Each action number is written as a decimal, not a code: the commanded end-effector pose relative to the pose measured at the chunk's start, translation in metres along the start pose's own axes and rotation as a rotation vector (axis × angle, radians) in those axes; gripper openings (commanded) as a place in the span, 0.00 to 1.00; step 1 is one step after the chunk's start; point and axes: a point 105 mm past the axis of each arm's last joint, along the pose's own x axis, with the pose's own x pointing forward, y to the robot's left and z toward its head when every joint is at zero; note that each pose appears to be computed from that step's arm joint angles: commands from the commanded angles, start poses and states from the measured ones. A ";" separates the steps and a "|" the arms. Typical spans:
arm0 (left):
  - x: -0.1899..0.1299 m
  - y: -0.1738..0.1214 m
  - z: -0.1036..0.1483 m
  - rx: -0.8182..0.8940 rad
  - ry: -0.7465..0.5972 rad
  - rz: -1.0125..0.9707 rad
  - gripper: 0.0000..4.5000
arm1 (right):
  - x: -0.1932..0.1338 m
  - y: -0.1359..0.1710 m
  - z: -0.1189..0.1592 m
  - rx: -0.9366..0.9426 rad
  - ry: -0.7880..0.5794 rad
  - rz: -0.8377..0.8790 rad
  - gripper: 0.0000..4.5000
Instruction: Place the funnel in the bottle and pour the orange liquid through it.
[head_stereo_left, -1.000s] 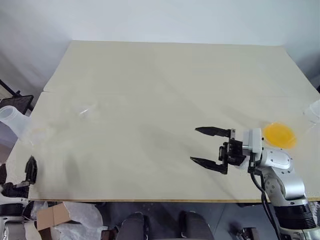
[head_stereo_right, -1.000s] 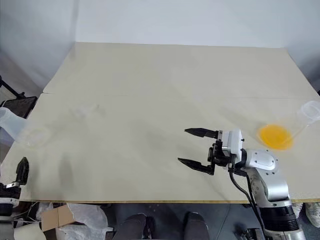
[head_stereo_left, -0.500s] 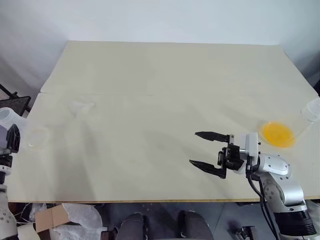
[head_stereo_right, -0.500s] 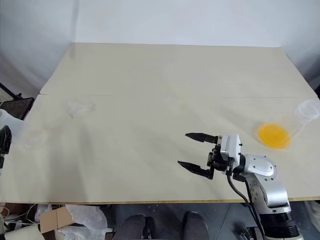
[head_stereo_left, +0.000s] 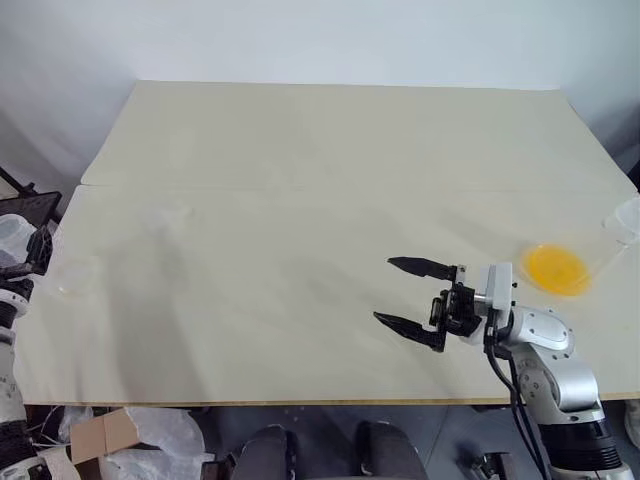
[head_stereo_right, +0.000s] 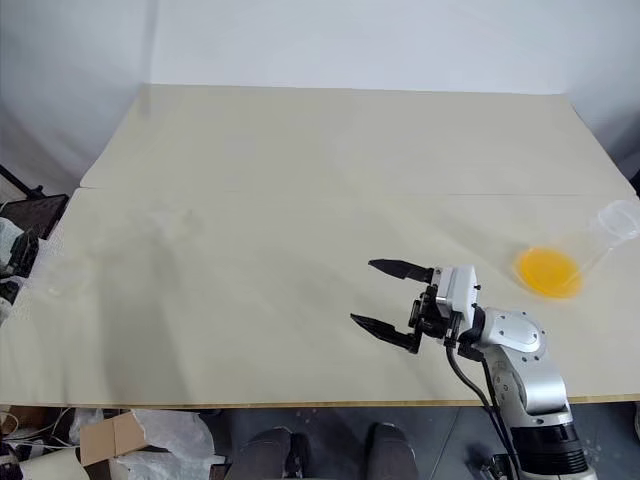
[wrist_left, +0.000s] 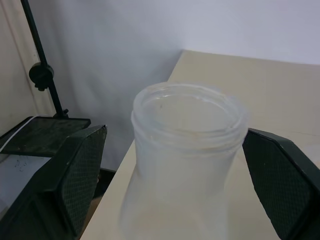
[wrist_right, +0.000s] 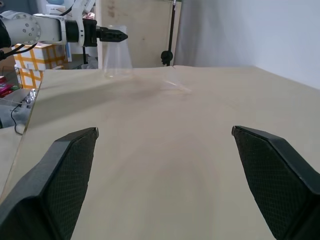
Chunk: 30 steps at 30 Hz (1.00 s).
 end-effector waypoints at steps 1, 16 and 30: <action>0.006 0.003 0.015 0.039 -0.026 -0.004 0.99 | 0.004 0.002 0.009 -0.047 -0.032 0.002 1.00; 0.011 -0.014 0.052 0.005 -0.206 -0.145 0.51 | 0.002 0.001 0.008 -0.068 -0.034 -0.032 1.00; -0.017 -0.249 0.044 0.103 -0.028 -1.456 0.51 | -0.083 -0.018 0.034 -0.194 0.149 -0.364 1.00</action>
